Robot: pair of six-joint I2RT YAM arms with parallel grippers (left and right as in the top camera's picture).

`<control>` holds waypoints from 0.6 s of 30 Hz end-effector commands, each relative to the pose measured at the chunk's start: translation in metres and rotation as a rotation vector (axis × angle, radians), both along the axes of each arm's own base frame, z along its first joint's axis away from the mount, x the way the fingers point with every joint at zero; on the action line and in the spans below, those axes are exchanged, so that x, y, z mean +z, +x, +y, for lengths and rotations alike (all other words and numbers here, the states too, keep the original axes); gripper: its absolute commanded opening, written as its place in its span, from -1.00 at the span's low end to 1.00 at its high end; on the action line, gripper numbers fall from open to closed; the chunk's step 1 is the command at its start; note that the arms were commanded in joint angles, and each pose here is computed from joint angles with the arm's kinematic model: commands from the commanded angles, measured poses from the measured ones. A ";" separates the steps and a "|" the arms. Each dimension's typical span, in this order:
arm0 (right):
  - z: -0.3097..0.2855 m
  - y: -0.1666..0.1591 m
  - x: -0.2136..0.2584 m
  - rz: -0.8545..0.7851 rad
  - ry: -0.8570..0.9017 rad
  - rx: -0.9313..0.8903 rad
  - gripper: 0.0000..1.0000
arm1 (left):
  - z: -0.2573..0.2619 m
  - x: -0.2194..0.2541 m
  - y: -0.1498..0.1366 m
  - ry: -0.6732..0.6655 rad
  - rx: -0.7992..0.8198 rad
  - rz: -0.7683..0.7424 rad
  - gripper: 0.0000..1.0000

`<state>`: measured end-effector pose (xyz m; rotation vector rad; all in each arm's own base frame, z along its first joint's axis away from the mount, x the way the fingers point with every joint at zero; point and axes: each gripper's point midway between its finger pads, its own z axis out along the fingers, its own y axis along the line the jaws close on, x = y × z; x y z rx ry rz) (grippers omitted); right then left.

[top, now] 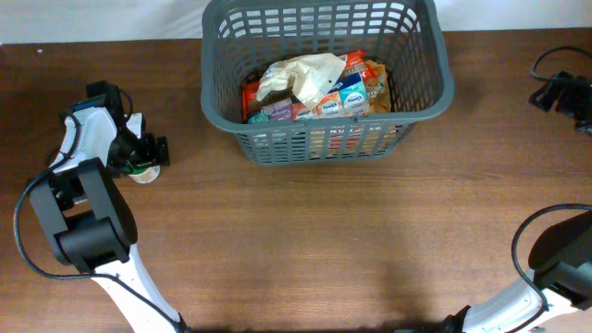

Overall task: Pack container
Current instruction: 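Move the left gripper to the nearer green-lidded jar and grasp it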

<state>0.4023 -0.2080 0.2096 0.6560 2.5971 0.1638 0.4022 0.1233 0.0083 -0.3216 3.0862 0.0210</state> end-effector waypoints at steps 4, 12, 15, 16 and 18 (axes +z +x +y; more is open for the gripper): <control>0.003 0.000 0.006 -0.014 0.004 -0.001 0.98 | -0.001 -0.009 -0.005 -0.019 0.012 0.023 0.79; 0.003 0.000 0.006 -0.015 0.003 -0.001 0.98 | -0.002 -0.008 -0.009 -0.023 0.012 0.039 0.68; 0.003 0.000 0.006 -0.014 0.004 -0.001 0.98 | -0.002 -0.008 -0.010 -0.024 0.012 0.043 0.67; 0.003 0.000 0.006 -0.014 0.004 -0.001 0.98 | -0.002 -0.008 -0.011 -0.025 0.012 0.045 0.61; 0.003 0.000 0.006 -0.014 0.004 -0.001 0.98 | -0.002 -0.007 -0.011 -0.026 0.012 0.048 0.43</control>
